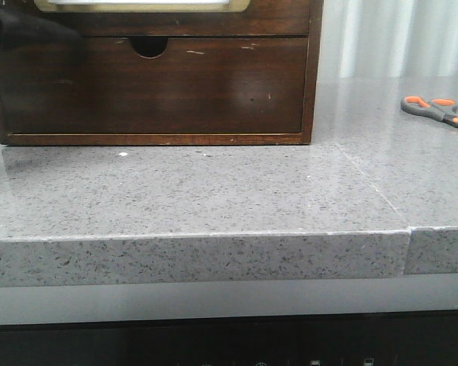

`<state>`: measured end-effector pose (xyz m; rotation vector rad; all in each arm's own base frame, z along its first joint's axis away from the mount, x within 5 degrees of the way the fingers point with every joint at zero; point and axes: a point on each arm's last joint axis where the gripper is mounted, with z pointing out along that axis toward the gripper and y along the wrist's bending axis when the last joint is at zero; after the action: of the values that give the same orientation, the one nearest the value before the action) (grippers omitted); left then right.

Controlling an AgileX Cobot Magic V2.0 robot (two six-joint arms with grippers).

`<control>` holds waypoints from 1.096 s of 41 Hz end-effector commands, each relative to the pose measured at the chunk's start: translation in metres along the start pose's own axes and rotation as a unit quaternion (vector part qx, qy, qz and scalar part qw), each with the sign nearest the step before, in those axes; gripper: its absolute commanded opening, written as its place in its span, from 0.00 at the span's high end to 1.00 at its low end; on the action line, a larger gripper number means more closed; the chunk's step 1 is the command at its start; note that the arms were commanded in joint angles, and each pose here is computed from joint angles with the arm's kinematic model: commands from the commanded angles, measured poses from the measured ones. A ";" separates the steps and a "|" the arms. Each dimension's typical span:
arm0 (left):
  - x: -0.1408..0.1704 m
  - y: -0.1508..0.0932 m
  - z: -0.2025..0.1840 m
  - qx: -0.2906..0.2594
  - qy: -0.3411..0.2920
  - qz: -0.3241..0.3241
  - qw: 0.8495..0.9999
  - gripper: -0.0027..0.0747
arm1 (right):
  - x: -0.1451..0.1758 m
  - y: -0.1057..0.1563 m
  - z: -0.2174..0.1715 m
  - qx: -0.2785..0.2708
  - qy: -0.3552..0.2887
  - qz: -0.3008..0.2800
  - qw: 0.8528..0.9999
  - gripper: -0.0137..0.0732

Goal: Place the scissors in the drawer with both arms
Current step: 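Close the left gripper around the white drawer handle, then pull the drawer out toward the robot with the left gripper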

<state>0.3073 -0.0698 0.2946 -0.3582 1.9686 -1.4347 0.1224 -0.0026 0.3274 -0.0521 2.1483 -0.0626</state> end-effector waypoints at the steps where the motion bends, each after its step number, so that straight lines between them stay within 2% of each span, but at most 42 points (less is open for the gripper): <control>1: -0.007 -0.024 -0.006 0.054 -0.021 -0.010 0.998 0.74 | -0.014 -0.001 -0.005 0.002 -0.043 -0.006 0.999 0.23; 5: -0.005 -0.026 -0.006 0.065 -0.011 -0.016 0.998 0.84 | -0.014 -0.001 -0.005 0.002 -0.043 -0.006 0.999 0.23; 8: -0.004 -0.028 -0.006 0.076 -0.002 -0.015 0.997 0.86 | -0.014 -0.001 -0.005 0.002 -0.043 -0.006 0.999 0.23; 19: 0.013 -0.034 -0.019 0.092 0.012 -0.013 0.996 0.86 | -0.014 -0.001 -0.005 0.002 -0.043 -0.006 0.999 0.23; 36: 0.096 -0.032 -0.078 0.123 0.045 -0.006 0.991 0.86 | -0.014 -0.001 -0.005 0.002 -0.043 -0.006 0.999 0.23; 45: 0.116 -0.031 -0.094 0.125 0.039 0.009 0.991 0.85 | -0.014 -0.001 -0.005 0.002 -0.043 -0.006 0.999 0.23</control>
<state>0.1693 -0.0723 0.2799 -0.3492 1.9146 -1.5821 0.1224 -0.0025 0.3274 -0.0527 2.1483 -0.0623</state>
